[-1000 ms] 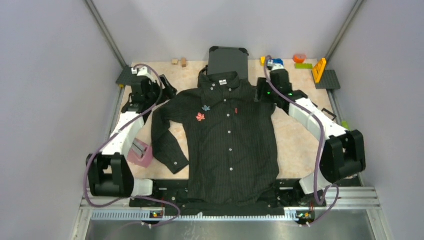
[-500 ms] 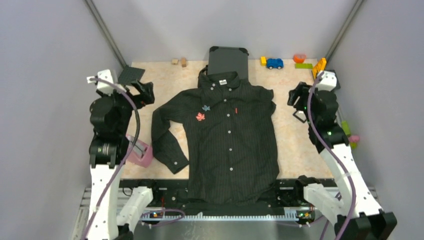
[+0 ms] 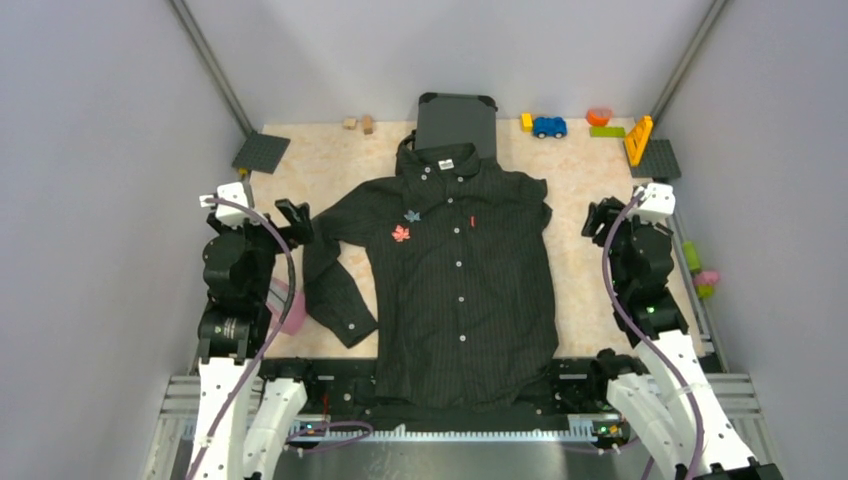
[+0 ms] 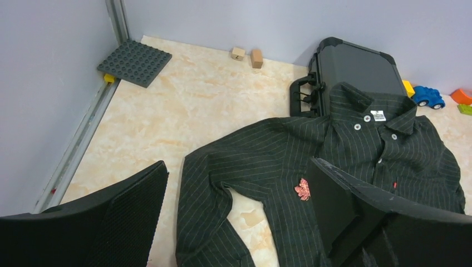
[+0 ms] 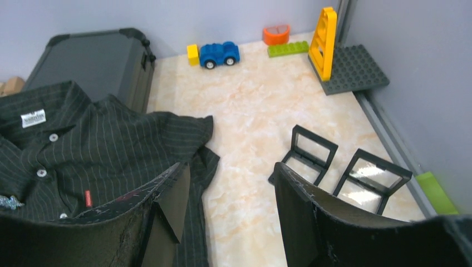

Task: Pin the brooch onto the clothing

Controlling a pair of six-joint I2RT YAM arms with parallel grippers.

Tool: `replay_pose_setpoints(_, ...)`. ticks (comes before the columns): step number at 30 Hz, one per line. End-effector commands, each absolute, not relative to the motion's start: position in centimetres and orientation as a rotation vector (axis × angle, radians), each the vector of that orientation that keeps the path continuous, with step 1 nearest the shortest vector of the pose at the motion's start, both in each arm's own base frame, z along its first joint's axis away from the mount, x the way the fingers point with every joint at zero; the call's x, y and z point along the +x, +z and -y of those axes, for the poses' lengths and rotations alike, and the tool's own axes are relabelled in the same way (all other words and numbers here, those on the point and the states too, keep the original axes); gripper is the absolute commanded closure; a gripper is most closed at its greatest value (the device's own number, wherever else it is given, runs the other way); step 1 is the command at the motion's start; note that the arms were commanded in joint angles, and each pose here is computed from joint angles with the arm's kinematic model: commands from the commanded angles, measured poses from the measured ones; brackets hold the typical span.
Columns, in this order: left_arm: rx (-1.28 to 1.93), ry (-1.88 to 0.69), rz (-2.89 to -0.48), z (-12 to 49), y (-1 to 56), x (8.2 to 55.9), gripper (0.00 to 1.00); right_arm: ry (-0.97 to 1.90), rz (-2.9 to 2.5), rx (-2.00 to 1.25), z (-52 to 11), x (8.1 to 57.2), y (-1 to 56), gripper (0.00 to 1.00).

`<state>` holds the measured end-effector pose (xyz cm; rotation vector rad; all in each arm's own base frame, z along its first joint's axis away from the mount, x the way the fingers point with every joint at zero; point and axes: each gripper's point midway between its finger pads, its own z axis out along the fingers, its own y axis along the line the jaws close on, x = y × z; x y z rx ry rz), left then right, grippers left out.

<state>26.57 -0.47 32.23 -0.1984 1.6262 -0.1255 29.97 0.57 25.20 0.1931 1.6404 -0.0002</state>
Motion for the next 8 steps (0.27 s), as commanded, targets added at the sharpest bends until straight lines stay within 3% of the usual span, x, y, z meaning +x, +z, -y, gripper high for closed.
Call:
replay_pose_setpoints(1, -0.2, -0.121, -1.545, 0.19, 34.36, 26.41, 0.02, -0.005, -1.533, 0.197, -0.3, 30.03, 28.3, 0.41)
replay_pose_setpoints(8, -0.233, -0.079, -1.56, -0.61, 34.0, 26.42, 0.02, 0.004, -1.531, 0.195, -0.44, 30.01, 28.71, 0.41)
